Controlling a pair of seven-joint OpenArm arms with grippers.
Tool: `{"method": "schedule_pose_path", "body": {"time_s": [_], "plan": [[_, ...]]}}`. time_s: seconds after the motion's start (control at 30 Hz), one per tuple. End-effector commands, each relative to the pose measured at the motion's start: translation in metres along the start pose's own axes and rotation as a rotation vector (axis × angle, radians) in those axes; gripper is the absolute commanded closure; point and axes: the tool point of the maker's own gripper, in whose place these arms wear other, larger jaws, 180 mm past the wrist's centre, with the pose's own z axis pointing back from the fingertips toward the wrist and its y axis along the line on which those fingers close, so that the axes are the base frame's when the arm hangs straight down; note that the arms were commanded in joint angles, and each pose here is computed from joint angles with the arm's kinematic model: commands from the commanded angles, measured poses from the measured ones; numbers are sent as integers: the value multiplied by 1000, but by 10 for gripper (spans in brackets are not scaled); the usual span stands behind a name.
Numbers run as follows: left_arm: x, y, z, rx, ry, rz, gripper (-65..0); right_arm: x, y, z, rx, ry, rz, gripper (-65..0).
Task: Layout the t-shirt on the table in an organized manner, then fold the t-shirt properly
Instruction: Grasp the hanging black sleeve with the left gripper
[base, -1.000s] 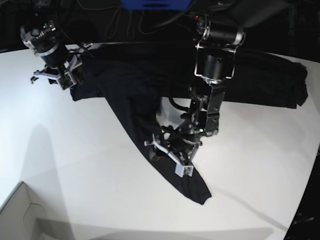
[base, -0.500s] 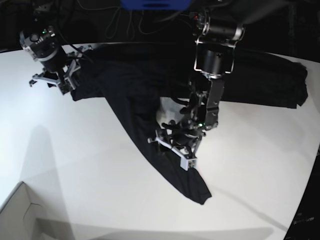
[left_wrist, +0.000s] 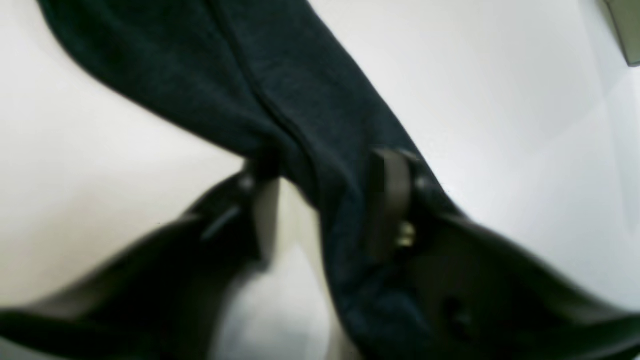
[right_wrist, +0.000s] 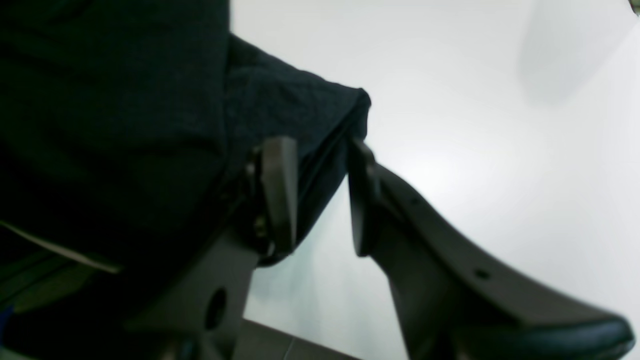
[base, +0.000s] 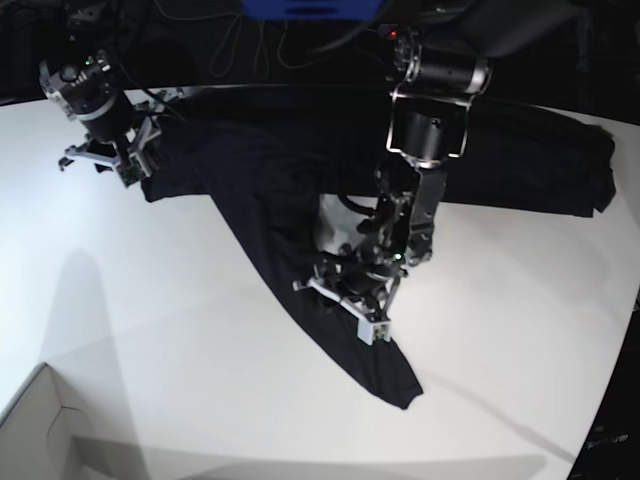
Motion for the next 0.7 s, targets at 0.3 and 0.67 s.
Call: {"method": "schedule_pose_path", "body": {"time_s": [0.3, 0.67], "plan": [[-3, -5, -1, -4, 30, -2, -105, 8, -4, 3, -13, -35, 0, -186], [4, -20, 19, -78, -32, -37, -1, 9, -4, 2, -14, -35, -1, -186]]}}
